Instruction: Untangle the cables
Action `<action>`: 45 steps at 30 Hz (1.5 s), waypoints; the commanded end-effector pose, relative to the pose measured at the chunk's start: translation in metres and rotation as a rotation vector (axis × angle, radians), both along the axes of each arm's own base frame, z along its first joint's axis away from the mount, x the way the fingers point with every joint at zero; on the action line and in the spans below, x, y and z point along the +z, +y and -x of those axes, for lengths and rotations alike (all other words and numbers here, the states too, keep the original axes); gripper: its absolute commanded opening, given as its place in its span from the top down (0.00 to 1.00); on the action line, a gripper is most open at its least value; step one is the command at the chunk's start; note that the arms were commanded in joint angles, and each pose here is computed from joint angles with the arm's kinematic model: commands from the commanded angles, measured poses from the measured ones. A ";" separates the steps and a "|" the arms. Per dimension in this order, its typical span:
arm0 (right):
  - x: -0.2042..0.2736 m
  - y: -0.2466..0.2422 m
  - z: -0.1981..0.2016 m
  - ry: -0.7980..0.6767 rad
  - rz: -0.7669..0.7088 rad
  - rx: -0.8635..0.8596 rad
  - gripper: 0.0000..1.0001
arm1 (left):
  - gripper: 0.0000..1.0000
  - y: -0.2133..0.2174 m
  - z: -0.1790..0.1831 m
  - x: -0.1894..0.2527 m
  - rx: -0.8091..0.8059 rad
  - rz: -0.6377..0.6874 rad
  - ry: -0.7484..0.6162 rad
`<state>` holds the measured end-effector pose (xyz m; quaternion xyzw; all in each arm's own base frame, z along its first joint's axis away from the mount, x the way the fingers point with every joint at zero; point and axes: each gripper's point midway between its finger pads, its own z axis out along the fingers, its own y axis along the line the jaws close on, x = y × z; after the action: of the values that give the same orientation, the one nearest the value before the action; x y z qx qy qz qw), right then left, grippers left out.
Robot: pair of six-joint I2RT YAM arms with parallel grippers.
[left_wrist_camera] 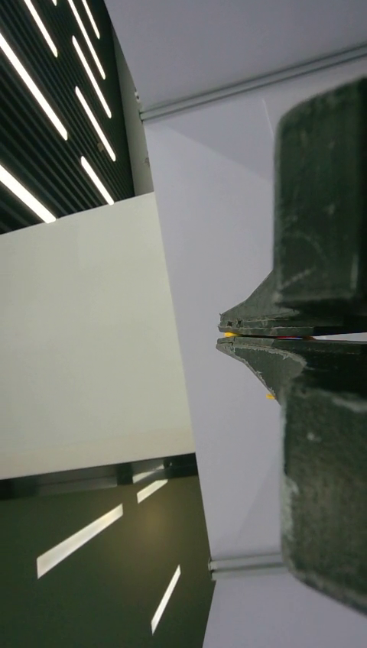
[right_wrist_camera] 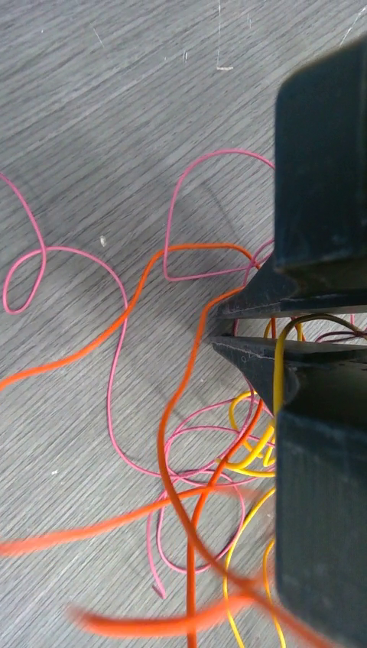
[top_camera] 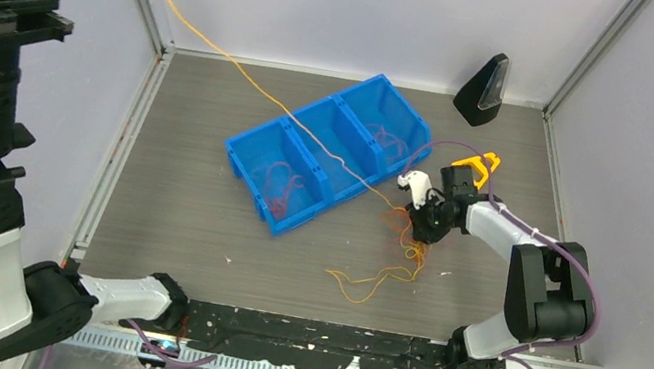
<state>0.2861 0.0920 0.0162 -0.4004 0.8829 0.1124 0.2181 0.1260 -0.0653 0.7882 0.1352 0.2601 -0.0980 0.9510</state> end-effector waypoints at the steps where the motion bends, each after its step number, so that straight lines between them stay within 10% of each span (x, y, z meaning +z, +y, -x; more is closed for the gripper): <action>1: -0.014 -0.031 0.013 0.065 0.128 -0.012 0.81 | 1.00 0.036 0.016 0.014 0.130 0.077 -0.057; 5: -0.004 -0.024 0.017 0.052 0.082 0.017 0.94 | 1.00 -0.007 -0.014 -0.047 0.067 -0.136 0.080; 11: 0.064 0.007 0.016 -0.101 -0.112 0.082 0.94 | 1.00 -0.094 -0.032 -0.274 -0.254 -0.637 0.470; 21: 0.127 0.028 0.038 -0.161 -0.254 0.156 0.94 | 1.00 -0.123 -0.043 -0.538 -0.448 -1.107 0.958; 28: 0.166 0.055 0.054 -0.178 -0.434 0.169 0.94 | 1.00 -0.151 -0.037 -0.584 -0.646 -1.146 1.042; 31: 0.180 0.067 0.060 -0.164 -0.500 0.182 0.94 | 0.84 -0.179 -0.038 -0.568 -0.764 -1.060 0.986; 36: 0.192 0.081 0.067 -0.170 -0.545 0.200 0.94 | 0.29 -0.222 -0.046 -0.565 -0.845 -0.977 0.950; 45: 0.213 0.095 0.078 -0.190 -0.595 0.213 0.94 | 0.22 -0.286 -0.056 -0.581 -0.903 -0.994 0.840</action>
<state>0.2078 0.1765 0.1967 -0.4170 0.7662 0.3342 0.3569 0.1705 -0.3179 0.1858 0.5855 0.5883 -0.3743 0.4135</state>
